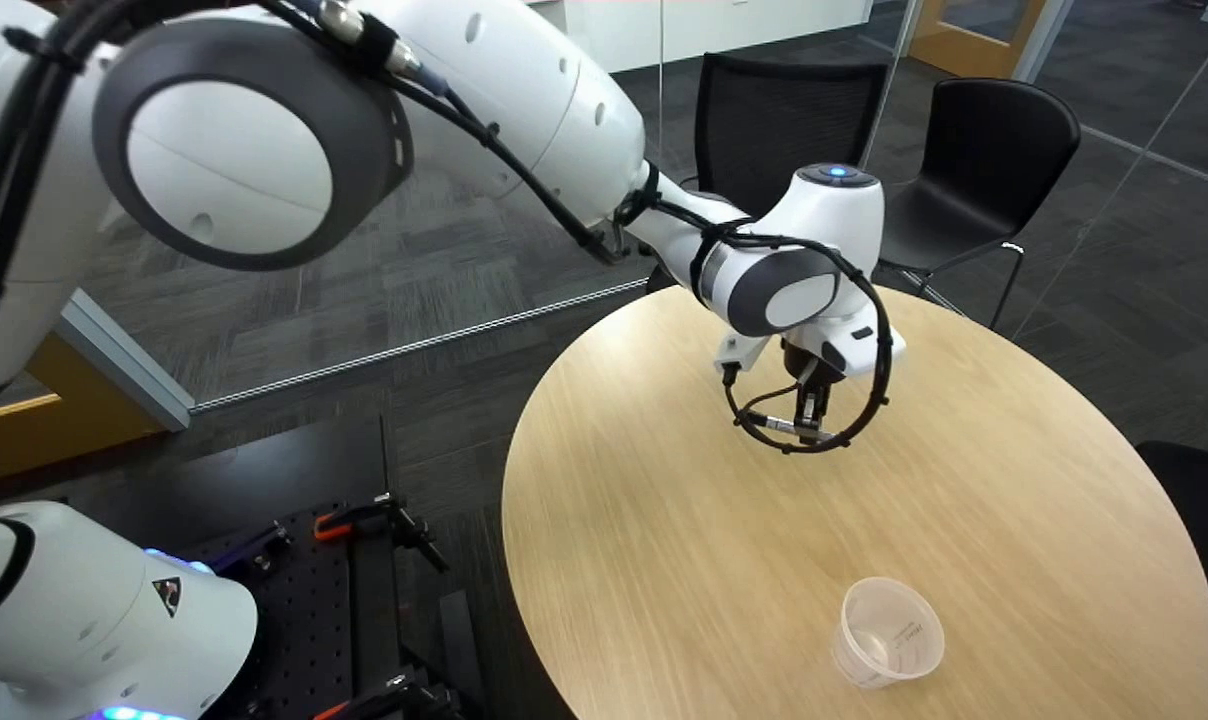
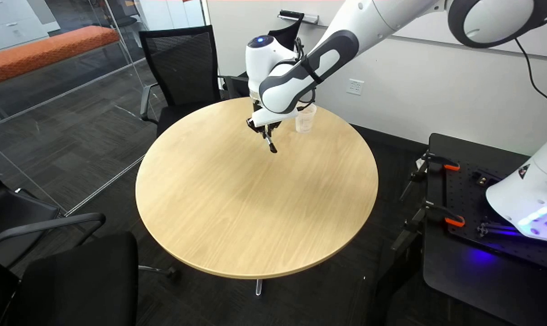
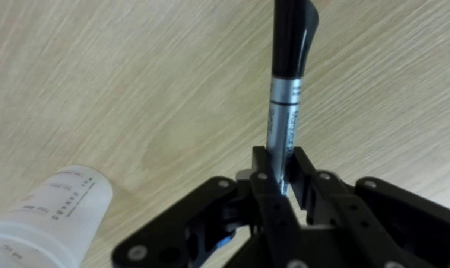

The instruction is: Put the marker in the cup

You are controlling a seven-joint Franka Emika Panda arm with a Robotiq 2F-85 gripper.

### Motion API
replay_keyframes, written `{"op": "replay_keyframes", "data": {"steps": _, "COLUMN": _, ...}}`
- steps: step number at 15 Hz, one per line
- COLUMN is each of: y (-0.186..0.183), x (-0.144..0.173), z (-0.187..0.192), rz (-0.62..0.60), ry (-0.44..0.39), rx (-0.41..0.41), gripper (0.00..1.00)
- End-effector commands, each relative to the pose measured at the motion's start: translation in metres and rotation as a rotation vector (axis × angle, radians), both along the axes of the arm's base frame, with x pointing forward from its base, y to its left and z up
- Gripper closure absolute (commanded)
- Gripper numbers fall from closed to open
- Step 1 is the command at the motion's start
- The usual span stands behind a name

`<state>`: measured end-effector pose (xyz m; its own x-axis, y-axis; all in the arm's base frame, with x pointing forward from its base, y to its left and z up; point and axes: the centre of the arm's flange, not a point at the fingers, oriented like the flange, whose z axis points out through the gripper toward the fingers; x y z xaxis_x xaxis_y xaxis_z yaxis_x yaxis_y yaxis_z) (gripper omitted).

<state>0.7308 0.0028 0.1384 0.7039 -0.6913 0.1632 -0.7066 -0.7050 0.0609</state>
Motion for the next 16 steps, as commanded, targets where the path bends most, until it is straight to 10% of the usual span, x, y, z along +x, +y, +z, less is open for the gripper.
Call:
{"op": "replay_keyframes", "data": {"steps": 1, "y": 0.004, "x": -0.035, "z": 0.036, "rz": -0.085, "ry": 0.002, "rx": -0.108, "gripper": 0.95}}
{"op": "replay_keyframes", "data": {"steps": 16, "y": -0.049, "x": -0.054, "z": 0.076, "rz": -0.669, "ry": -0.206, "rx": -0.678, "gripper": 0.95}}
